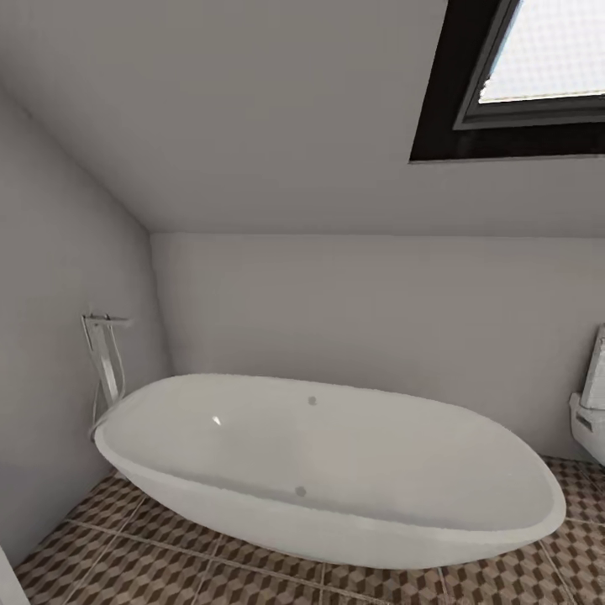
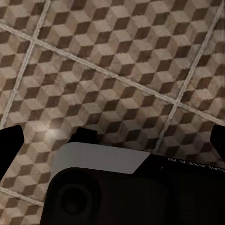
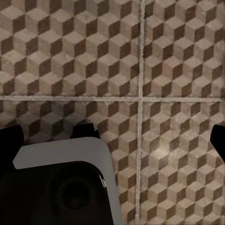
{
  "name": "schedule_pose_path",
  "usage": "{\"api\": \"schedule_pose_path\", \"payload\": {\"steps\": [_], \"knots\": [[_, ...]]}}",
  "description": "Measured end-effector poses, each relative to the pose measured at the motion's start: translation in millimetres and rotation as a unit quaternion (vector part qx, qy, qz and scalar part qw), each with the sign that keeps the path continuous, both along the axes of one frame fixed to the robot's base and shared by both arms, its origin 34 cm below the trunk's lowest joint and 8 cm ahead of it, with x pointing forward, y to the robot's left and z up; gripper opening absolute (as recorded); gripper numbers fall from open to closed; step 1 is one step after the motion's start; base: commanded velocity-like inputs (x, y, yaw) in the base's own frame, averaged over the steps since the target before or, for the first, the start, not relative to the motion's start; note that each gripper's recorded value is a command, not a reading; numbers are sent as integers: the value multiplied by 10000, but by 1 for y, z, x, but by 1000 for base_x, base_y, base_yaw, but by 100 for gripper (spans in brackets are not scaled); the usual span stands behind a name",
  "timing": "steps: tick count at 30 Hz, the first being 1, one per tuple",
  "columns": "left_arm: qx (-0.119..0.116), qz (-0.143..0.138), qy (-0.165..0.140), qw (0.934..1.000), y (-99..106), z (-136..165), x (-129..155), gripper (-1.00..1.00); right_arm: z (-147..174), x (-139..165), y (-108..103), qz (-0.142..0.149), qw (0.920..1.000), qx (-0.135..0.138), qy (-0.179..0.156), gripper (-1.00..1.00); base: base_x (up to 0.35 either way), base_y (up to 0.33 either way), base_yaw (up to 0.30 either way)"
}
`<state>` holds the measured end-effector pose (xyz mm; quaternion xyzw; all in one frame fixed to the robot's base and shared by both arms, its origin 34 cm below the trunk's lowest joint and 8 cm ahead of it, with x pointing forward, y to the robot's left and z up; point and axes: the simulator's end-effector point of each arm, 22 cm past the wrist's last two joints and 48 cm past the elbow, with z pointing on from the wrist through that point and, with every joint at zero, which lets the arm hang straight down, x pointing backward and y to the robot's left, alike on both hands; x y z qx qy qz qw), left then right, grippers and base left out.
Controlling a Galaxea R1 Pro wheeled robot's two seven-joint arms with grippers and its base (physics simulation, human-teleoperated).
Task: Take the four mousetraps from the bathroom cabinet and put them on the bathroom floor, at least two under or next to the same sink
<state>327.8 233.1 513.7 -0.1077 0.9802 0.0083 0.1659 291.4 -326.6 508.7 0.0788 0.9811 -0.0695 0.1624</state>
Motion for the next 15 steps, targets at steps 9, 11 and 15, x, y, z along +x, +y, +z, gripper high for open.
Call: {"api": "schedule_pose_path", "payload": {"steps": [9,11,15], "knots": [[-6,-3,9,10000,-1,0,0,100,0,0,0,0,10000,0,1,100,0,0,-295],[-7,-4,11,10000,-1,0,0,100,0,0,0,0,10000,0,2,100,0,0,-295],[-9,-7,14,10000,-1,0,-1,100,0,0,0,-1,10000,-1,3,100,0,0,-295]]}}
